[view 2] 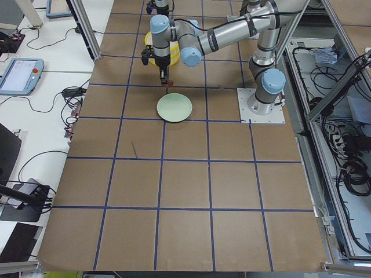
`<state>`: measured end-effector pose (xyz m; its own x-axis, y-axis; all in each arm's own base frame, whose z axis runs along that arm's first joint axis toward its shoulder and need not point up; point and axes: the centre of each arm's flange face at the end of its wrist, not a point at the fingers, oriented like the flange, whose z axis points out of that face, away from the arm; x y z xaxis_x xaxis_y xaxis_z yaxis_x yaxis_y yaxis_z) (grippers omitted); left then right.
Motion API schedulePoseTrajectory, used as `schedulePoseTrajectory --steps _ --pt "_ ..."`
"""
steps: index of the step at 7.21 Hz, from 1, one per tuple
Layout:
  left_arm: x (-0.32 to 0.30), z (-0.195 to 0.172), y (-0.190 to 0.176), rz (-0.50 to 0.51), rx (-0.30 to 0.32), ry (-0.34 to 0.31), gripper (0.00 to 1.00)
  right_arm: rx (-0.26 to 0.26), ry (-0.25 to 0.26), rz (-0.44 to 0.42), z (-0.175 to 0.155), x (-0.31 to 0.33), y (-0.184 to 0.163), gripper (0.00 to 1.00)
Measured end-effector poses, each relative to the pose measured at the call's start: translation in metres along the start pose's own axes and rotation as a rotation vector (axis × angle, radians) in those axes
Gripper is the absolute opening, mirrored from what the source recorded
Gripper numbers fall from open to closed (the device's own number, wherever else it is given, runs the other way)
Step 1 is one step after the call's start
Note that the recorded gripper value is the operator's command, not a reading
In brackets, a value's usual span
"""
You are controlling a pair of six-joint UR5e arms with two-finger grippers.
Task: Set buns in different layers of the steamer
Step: 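Lift the brown bun with left gripper while right gripper releases tier and rises, then carry the brown bun with left gripper over the top tier and lower it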
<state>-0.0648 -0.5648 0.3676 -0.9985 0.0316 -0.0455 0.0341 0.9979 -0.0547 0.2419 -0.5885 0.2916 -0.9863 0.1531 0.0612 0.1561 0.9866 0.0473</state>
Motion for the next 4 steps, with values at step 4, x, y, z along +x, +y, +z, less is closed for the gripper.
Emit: schedulePoseTrajectory --steps 4 --pt "0.1 -0.02 -0.013 -0.193 0.119 0.225 0.01 0.018 -0.032 -0.084 -0.095 0.052 -0.01 1.0"
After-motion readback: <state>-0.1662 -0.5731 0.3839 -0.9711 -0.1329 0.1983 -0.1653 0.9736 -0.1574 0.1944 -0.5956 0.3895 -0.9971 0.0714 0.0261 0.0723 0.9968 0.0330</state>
